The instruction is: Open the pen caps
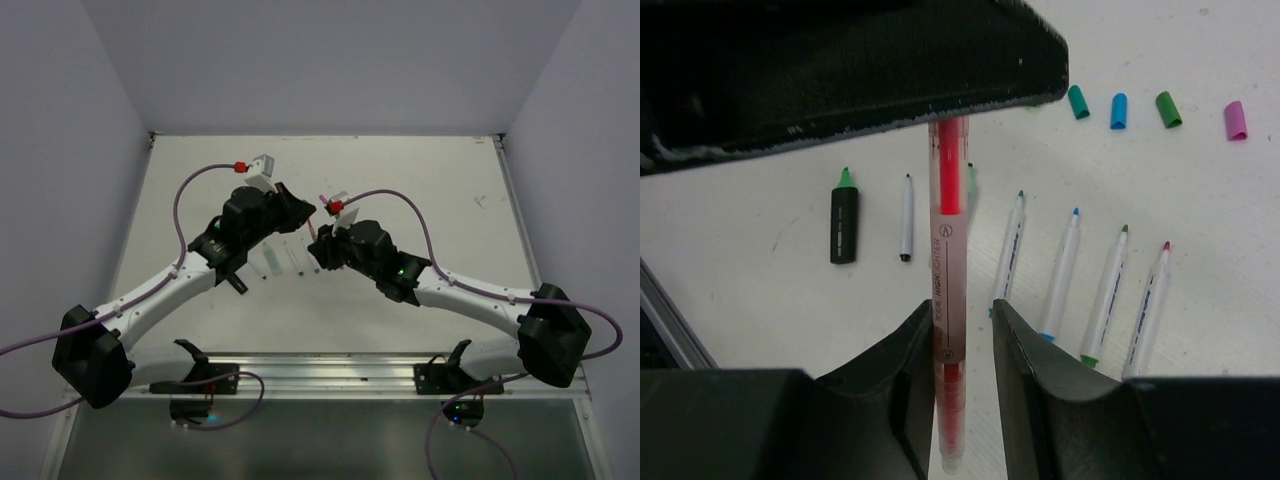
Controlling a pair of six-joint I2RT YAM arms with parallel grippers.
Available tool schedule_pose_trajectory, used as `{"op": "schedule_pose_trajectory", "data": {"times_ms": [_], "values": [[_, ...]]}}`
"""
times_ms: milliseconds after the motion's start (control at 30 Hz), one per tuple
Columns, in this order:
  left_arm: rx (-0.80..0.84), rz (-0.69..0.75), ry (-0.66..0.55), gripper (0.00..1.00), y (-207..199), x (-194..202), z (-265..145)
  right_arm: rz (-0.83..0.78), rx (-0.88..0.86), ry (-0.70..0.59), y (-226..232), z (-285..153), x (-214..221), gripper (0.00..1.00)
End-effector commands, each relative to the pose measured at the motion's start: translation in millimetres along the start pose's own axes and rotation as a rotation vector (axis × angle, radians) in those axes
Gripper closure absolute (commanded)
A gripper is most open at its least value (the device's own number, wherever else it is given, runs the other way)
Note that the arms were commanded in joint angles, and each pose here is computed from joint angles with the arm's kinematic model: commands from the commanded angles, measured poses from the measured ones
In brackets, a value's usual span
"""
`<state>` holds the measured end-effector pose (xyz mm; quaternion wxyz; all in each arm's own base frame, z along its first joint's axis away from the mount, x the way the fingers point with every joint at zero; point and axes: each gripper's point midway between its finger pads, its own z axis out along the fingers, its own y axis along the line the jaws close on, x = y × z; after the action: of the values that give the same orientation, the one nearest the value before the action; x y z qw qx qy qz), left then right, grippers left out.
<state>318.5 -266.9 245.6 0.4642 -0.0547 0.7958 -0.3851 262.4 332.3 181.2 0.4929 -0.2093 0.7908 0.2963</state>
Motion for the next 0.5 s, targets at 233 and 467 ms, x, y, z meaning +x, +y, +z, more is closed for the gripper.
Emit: {"op": "schedule_pose_trajectory", "data": {"times_ms": [233, 467], "values": [[0.069, 0.009, -0.091, 1.0, -17.4, -21.0, -7.8, -0.001, -0.031, -0.071, 10.9, 3.3, -28.0, 1.0], [0.101, -0.007, -0.298, 1.0, -42.4, -78.6, -32.6, -0.017, -0.011, 0.011, -1.1, 1.8, 11.3, 1.0]]}}
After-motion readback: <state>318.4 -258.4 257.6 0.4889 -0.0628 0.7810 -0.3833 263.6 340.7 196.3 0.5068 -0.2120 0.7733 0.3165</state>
